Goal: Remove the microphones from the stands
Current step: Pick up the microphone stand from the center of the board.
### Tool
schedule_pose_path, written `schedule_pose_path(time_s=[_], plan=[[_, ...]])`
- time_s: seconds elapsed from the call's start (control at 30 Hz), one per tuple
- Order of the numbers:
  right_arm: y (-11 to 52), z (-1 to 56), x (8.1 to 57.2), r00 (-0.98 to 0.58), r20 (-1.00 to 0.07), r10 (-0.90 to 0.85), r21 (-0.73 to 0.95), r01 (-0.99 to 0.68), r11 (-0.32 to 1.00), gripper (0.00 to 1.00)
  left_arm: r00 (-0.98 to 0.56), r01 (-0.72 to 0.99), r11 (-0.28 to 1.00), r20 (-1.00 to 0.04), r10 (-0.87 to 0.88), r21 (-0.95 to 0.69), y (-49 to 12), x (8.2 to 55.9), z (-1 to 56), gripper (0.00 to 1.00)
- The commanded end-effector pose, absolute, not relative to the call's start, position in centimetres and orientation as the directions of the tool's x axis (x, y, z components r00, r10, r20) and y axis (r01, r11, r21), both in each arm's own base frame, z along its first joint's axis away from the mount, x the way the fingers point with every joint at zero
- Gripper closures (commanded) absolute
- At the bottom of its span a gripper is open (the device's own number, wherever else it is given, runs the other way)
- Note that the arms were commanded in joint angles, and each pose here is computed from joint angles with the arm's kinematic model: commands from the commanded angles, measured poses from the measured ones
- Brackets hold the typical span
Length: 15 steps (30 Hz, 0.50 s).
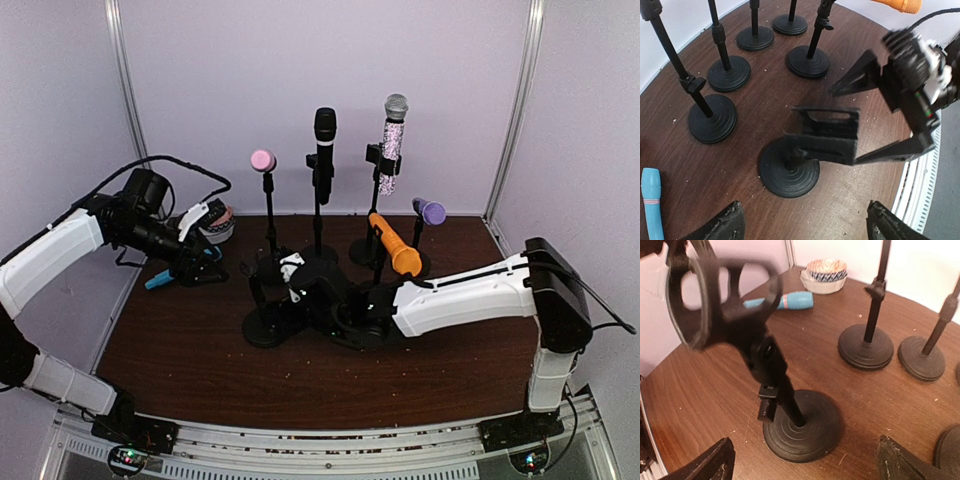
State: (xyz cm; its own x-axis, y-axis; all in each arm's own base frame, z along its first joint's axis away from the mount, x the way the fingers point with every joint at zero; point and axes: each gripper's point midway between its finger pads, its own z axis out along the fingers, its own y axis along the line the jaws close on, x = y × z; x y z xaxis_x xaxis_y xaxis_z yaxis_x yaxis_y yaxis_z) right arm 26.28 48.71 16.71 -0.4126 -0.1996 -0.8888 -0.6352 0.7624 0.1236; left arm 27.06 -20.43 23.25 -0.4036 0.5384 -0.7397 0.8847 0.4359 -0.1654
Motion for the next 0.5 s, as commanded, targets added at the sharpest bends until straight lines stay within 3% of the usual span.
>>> schedule_pose_path(time_s=[0.0,0.2,0.47], plan=[[46.6,23.0,26.7,-0.321,-0.946,-0.043,0.171,-0.609,0.774,0.00,-0.366,0.891,0.432,-0.783,0.503,-0.139,-20.7,27.7,25.2,0.14],[45.3,26.4,25.5,-0.270,-0.962,-0.046,0.127,-0.588,0.799,0.00,-0.379,0.871,0.475,-0.786,0.489,-0.125,-19.6,28.2,25.9,0.14],[49.9,26.0,25.6,-0.281,-0.942,-0.183,0.006,-0.560,0.828,0.00,-0.404,0.820,0.562,-0.800,0.443,-0.103,-16.6,29.8,27.2,0.08]])
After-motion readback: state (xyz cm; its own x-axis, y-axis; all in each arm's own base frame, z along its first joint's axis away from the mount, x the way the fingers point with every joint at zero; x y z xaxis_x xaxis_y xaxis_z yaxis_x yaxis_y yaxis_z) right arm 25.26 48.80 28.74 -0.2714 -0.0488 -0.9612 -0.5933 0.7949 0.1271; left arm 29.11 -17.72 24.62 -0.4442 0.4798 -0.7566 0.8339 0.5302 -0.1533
